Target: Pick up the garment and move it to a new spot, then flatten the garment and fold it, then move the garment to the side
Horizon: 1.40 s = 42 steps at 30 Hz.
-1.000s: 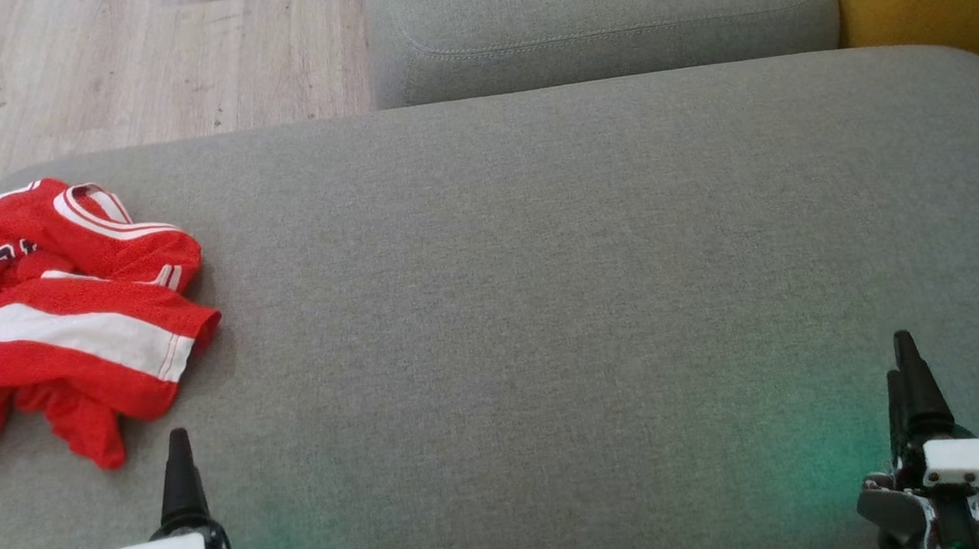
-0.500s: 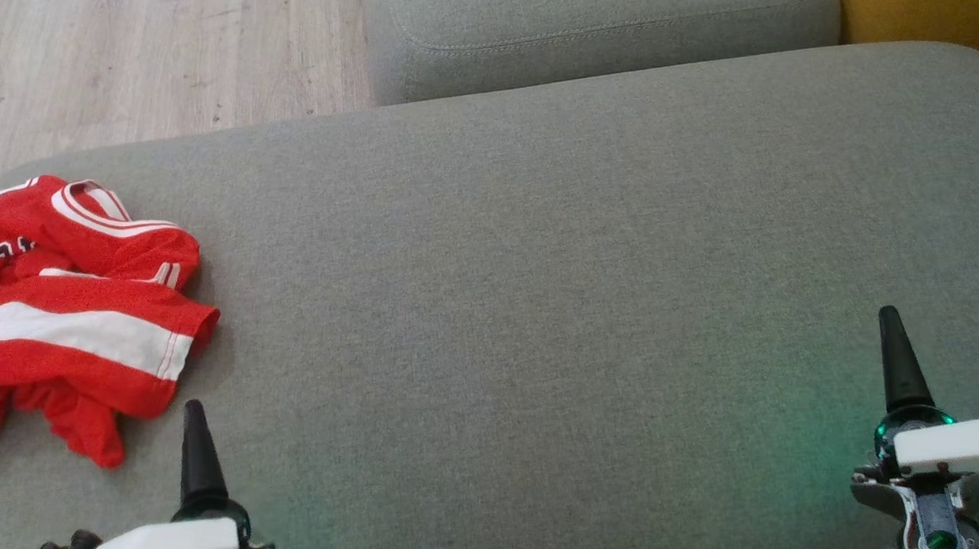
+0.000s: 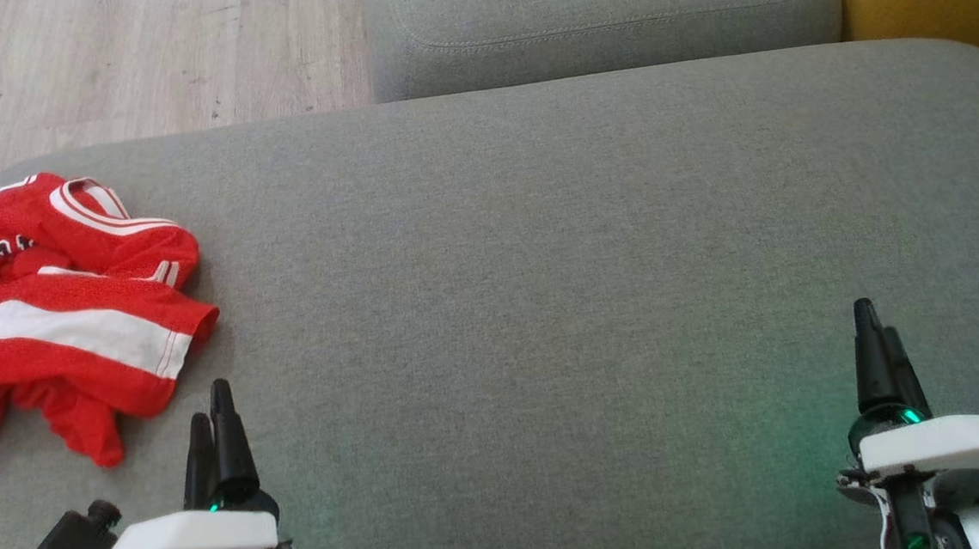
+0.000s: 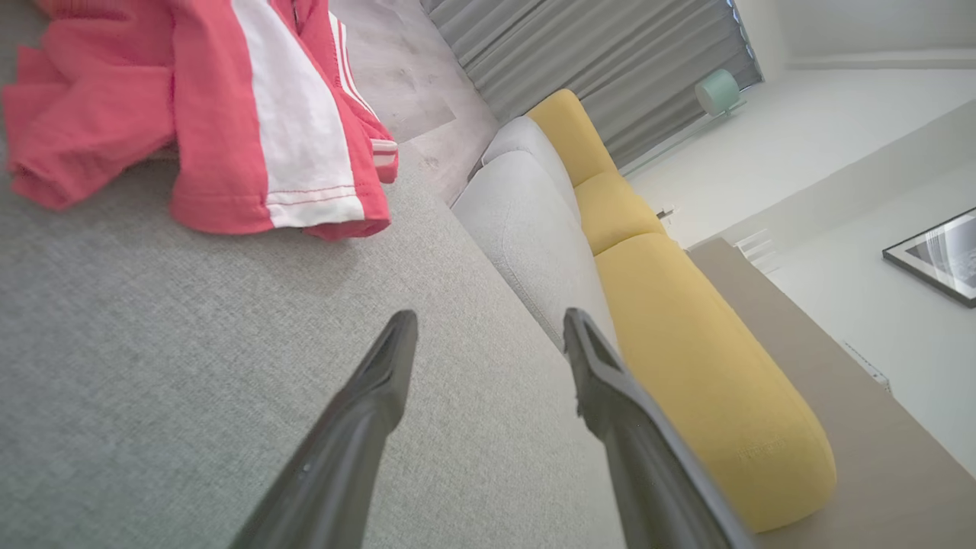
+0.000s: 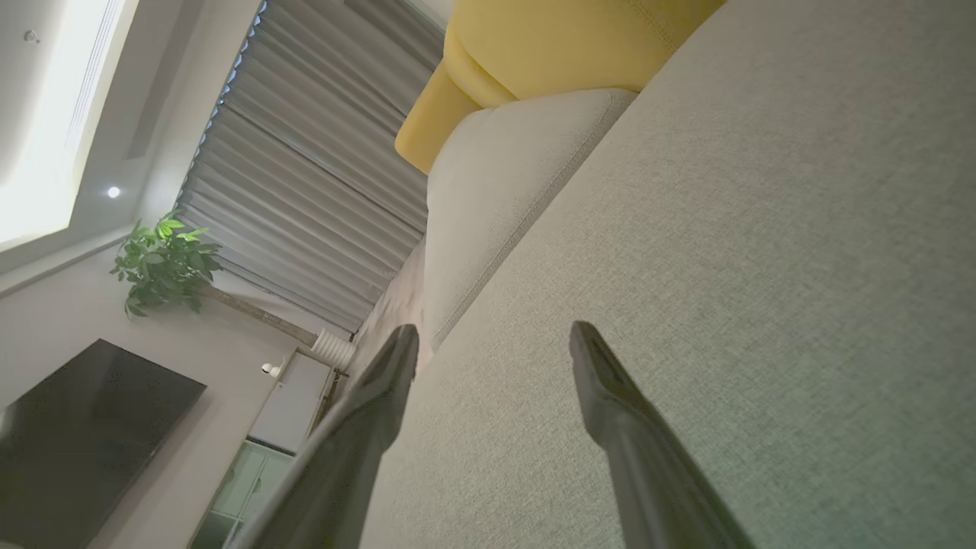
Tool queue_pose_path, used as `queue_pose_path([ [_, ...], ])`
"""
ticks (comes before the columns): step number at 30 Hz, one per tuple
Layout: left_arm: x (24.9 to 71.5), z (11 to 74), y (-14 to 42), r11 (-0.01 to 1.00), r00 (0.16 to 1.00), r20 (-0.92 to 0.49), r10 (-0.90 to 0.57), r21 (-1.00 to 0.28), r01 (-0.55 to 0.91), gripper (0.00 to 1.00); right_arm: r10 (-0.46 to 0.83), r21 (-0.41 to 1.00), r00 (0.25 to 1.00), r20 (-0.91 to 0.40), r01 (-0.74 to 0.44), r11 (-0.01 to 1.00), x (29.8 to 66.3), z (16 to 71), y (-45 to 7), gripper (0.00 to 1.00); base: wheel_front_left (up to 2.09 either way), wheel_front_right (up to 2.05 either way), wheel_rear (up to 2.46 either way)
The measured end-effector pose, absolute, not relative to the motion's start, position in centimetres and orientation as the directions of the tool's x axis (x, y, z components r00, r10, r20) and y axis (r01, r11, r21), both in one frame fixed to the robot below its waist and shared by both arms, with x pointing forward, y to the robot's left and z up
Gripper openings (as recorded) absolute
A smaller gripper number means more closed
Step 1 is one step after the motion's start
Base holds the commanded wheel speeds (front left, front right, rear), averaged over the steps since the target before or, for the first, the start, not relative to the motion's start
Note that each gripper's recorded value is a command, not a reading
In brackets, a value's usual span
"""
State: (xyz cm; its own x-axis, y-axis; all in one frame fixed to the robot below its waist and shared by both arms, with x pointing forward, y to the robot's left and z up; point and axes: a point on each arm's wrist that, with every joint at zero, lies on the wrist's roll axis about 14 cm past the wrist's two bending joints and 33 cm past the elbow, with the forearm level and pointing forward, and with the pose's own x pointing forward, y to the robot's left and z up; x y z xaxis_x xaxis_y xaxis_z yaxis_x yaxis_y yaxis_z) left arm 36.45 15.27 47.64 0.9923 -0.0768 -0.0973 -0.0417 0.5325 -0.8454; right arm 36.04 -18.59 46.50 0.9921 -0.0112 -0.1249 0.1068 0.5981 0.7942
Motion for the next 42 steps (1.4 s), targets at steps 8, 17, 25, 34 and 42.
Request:
queue_pose_path([
  [8,36.1,47.9,14.6,0.619,0.992,-0.085,-0.092,-0.785,-0.010,1.00,0.002,0.732,0.995,-0.101,0.073,0.678,36.2,47.0,-18.1,1.00,0.00,0.00,0.00],
  [17,35.9,47.6,14.0,0.713,0.991,-0.093,-0.100,-0.701,0.007,1.00,0.018,0.647,0.996,-0.083,0.041,0.761,36.2,47.4,-17.5,1.00,0.00,0.00,0.00],
  [25,35.7,46.6,13.6,0.789,0.988,-0.114,-0.107,-0.615,0.015,1.00,0.047,0.560,0.995,-0.084,0.008,0.828,36.2,47.1,-16.6,1.00,0.00,0.00,0.00],
  [34,35.6,46.5,12.9,0.848,0.986,-0.109,-0.124,-0.528,0.048,1.00,0.072,0.465,0.994,-0.077,-0.028,0.885,36.2,47.0,-16.0,1.00,0.00,0.00,0.00],
  [42,35.4,46.4,12.6,0.892,0.986,-0.100,-0.132,-0.445,0.075,1.00,0.097,0.379,0.994,-0.058,-0.068,0.923,36.2,47.2,-15.3,1.00,0.00,0.00,0.00],
])
